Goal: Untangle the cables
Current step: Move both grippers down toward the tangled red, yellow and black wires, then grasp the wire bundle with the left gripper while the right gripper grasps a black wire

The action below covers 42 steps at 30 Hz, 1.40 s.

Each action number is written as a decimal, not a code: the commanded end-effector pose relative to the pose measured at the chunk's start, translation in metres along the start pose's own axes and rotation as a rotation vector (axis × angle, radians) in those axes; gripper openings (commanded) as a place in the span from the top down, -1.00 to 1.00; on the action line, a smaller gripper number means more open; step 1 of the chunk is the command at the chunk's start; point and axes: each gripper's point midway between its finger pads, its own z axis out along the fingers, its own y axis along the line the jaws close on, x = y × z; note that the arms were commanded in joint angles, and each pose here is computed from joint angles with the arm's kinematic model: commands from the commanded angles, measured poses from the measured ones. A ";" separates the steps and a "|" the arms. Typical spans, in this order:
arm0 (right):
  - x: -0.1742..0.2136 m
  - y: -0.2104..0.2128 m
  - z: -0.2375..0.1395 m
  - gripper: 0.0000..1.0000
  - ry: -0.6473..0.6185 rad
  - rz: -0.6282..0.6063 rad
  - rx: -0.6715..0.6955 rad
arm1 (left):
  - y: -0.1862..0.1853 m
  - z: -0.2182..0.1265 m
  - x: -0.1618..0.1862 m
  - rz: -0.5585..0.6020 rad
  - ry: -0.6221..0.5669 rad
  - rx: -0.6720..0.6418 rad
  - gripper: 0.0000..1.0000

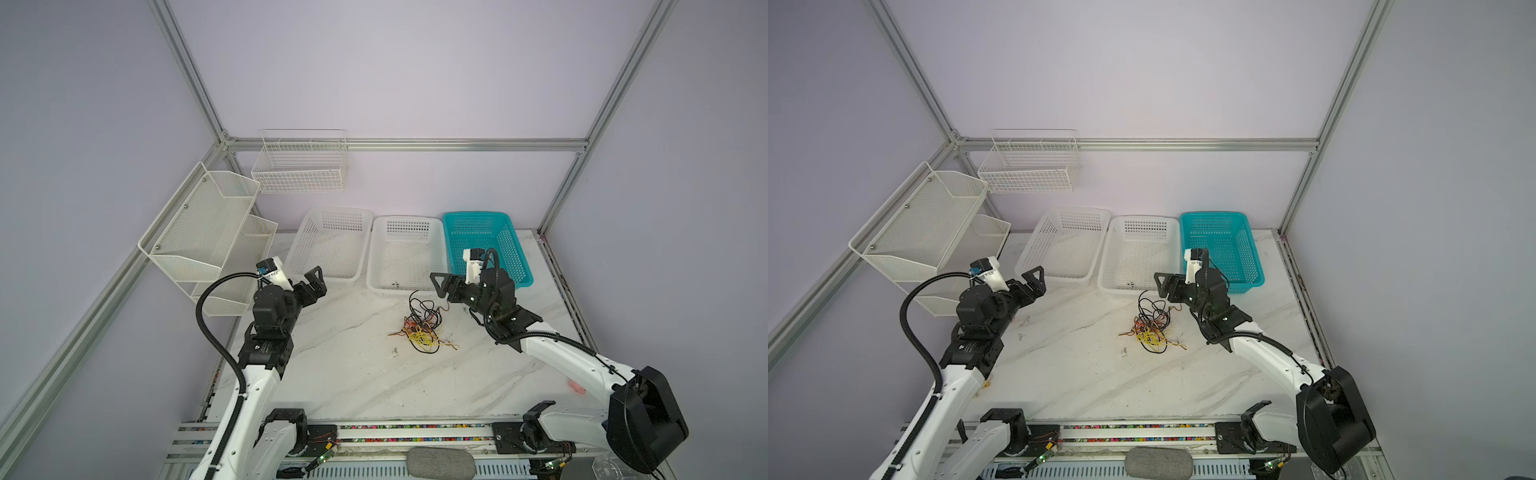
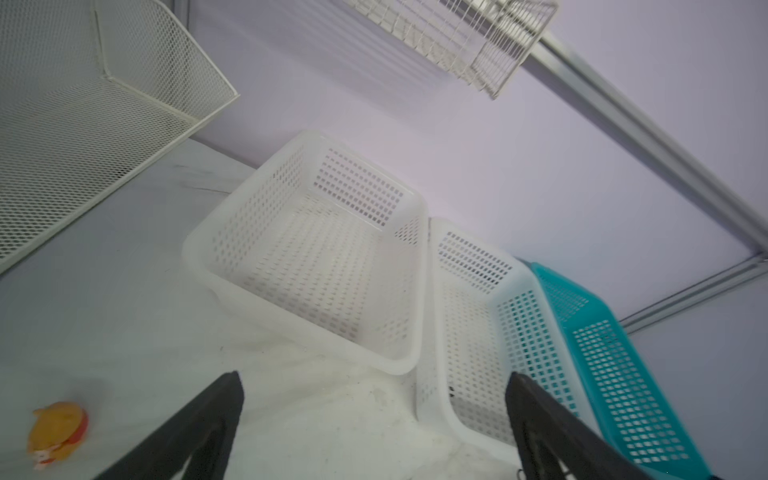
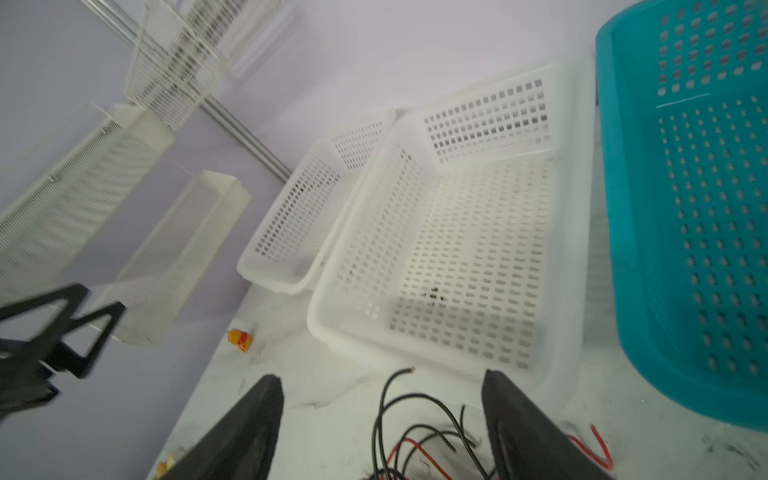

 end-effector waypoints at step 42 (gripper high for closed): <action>0.162 0.069 -0.002 1.00 0.413 -0.106 -0.404 | -0.082 -0.035 0.286 -0.266 0.788 0.233 -0.89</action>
